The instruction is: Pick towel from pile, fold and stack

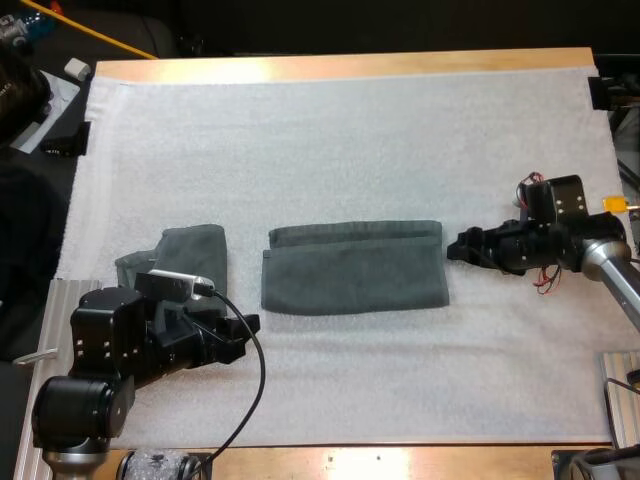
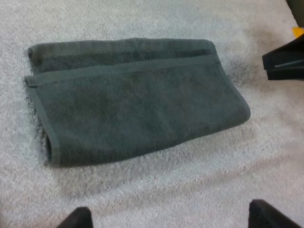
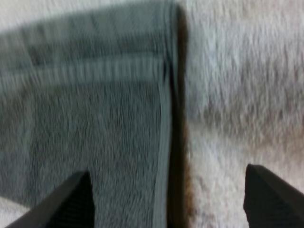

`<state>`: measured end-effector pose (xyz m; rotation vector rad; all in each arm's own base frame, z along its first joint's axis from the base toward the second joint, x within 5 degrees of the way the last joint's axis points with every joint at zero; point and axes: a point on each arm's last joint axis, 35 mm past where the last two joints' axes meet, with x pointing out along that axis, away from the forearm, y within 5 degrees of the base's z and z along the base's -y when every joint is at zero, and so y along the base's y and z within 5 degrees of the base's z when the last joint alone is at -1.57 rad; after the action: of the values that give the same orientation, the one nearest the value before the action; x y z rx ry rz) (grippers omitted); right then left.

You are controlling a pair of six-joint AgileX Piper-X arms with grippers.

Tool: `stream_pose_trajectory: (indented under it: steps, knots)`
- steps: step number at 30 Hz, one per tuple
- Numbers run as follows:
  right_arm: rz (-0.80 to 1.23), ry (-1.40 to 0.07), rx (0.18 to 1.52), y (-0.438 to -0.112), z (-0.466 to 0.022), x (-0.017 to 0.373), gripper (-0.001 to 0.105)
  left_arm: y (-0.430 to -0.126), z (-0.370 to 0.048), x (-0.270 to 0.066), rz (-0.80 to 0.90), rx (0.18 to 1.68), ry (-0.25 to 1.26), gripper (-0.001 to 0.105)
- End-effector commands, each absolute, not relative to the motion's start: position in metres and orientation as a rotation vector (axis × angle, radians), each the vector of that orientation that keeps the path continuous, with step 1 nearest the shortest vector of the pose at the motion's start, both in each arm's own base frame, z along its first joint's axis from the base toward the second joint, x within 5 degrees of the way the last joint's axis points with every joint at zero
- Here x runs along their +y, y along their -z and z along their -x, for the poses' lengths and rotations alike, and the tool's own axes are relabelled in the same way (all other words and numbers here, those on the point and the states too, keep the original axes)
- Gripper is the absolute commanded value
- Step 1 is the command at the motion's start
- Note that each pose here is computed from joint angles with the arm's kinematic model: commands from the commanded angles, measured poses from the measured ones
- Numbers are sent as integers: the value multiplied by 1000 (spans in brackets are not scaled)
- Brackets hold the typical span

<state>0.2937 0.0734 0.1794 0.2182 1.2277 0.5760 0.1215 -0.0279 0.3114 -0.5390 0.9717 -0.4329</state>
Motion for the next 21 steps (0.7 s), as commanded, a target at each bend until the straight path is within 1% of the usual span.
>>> stream_pose_trajectory:
  steps: [1, 5, 12, 19, 21]
  knots:
    - [-274, -631, 1236, -168, -300, 74, 64, -314, -121, -28, 543, 961, 447, 63]
    - [-324, -655, 1261, -155, -305, 79, 64, -314, -121, -28, 543, 964, 446, 63]
    - [-370, -647, 1314, -134, -308, 95, 64, -314, -122, -29, 544, 967, 448, 63]
    - [-374, -652, 1368, -121, -304, 116, 64, -314, -122, -28, 542, 964, 447, 63]
    - [-369, -663, 1366, -122, -303, 119, 63, -314, -122, -28, 539, 959, 439, 63]
